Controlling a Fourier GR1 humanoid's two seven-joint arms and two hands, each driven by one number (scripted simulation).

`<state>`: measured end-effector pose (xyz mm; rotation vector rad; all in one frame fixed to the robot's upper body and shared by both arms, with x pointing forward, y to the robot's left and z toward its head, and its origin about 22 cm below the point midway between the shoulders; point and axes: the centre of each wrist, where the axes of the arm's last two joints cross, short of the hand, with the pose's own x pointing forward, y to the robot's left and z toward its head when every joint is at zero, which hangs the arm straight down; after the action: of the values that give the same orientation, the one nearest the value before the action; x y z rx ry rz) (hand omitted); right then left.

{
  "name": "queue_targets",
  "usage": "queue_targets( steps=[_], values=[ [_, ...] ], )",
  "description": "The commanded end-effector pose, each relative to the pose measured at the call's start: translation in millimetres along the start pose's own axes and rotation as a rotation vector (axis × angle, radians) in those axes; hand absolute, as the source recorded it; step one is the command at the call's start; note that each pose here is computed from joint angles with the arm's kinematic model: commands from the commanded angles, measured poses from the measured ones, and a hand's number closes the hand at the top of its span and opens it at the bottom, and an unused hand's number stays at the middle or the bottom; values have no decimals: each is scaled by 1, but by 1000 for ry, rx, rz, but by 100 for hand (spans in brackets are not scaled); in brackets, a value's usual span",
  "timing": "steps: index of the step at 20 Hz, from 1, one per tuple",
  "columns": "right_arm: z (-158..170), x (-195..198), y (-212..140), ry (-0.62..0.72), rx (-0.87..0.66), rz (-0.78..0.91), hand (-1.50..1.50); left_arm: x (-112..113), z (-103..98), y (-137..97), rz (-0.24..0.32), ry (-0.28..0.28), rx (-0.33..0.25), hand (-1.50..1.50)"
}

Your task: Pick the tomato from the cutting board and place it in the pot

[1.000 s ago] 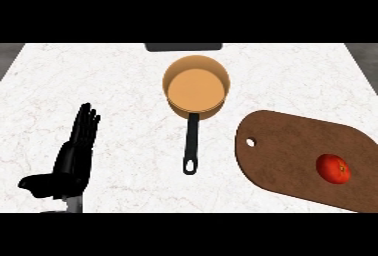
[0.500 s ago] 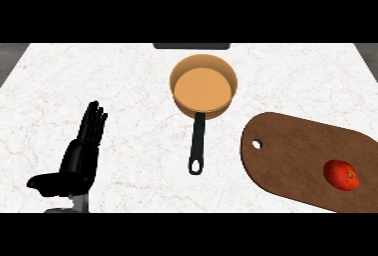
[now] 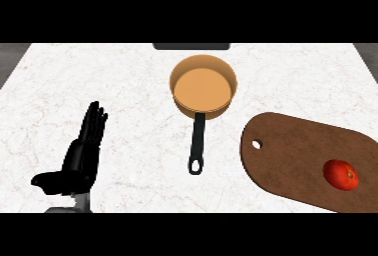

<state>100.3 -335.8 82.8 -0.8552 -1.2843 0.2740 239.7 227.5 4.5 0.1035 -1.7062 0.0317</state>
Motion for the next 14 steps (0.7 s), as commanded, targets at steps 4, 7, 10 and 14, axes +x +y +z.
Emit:
queue_targets(
  steps=[4, 7, 10, 14],
  values=[
    [-28, 2, 28, 98, 93, 49, -150, 1, -4, -20, 1, 2, 20, 0],
    [-29, 3, 42, 100, 111, 40, -150, 2, 11, 5, -10, -15, 4, 0],
    [-47, -4, 44, 63, 97, 29, -150, 6, -6, -10, 3, 19, 11, 0],
    [-44, -18, 46, 83, 97, 46, -150, 2, -7, 1, -10, -10, 23, 0]
  ],
)
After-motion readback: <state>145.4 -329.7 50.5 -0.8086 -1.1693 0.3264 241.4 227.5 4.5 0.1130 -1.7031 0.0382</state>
